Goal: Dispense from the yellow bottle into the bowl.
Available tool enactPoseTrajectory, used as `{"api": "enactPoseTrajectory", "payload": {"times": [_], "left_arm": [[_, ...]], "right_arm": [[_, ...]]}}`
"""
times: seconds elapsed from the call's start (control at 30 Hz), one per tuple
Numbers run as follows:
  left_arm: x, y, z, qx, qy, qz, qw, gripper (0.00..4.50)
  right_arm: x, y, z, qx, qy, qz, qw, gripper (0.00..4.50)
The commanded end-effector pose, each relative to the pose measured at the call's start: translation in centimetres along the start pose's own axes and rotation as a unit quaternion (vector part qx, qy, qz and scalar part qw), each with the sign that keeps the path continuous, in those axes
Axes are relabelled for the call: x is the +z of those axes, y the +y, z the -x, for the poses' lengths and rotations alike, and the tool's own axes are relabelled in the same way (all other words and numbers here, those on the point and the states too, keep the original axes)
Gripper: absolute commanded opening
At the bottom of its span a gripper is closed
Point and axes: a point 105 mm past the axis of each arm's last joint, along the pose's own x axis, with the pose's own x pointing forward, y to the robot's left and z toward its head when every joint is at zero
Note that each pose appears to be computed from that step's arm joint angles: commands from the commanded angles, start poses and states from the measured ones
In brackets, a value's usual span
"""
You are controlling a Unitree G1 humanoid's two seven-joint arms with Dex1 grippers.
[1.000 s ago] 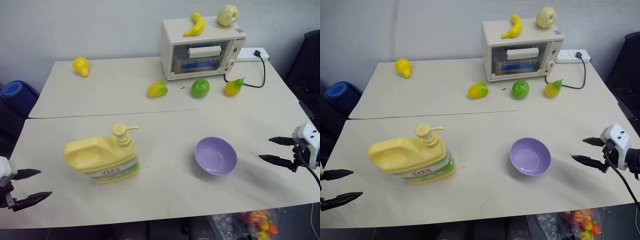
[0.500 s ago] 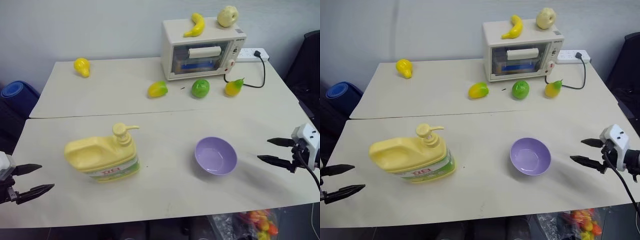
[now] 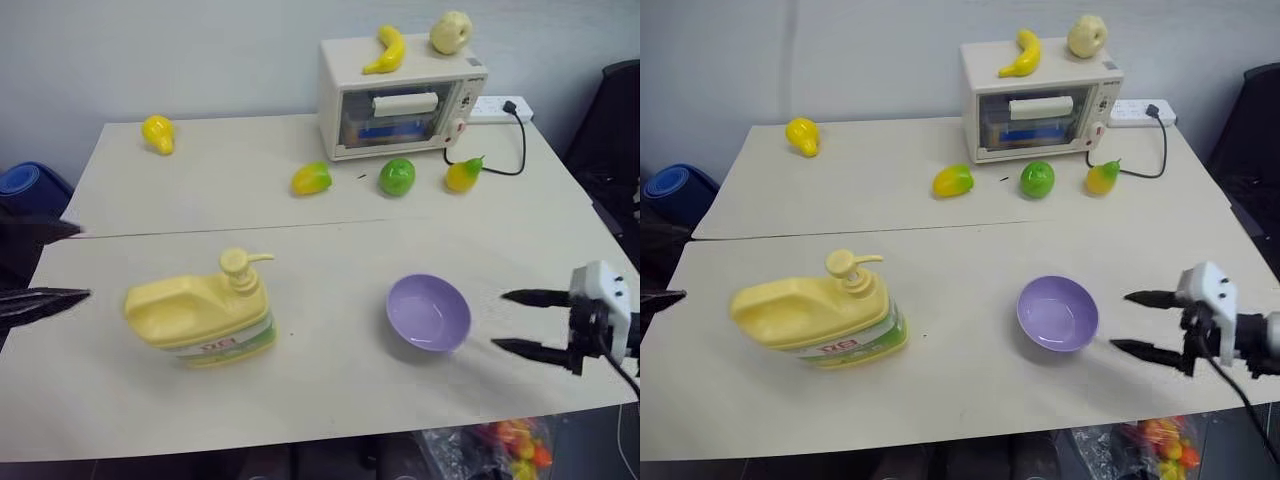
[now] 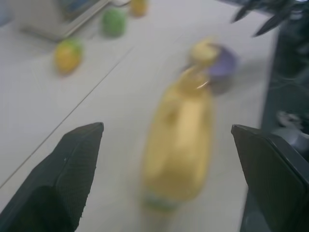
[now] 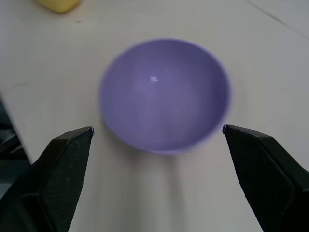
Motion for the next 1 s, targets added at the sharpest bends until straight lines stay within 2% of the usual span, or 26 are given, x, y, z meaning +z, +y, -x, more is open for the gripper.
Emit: {"api": "enactPoseTrajectory", "payload": {"times": [0.03,0.23,0.47,0.67,0.77,1.0], "left_arm": [[0.3,-2.9,-2.6,-0.097,0.025,-0.015,0.995,4.5],[-0.5,-5.0,-5.4,-0.175,0.068,-0.043,0.981,4.5],[-2.6,-3.7,-6.5,-0.184,0.098,-0.07,0.976,4.5],[-2.1,-2.7,-7.0,-0.165,0.077,-0.073,0.981,4.5],[-1.9,-2.7,-7.0,-0.163,0.072,-0.075,0.981,4.5],[-2.0,-2.3,-7.2,-0.152,0.066,-0.081,0.983,4.5]], "right_arm": [[1.7,1.5,-1.9,0.018,-0.016,0.048,0.999,4.47],[1.3,2.2,-4.9,0.034,-0.009,0.078,0.996,4.47],[-3.1,3.1,-8.3,0.045,0.043,0.102,0.993,4.47],[-4.7,1.9,-9.8,0.009,0.052,0.104,0.993,4.47],[-5.0,1.1,-10.2,-0.008,0.048,0.101,0.994,3.87],[-5.4,1.0,-10.4,-0.007,0.046,0.107,0.993,1.42]]}}
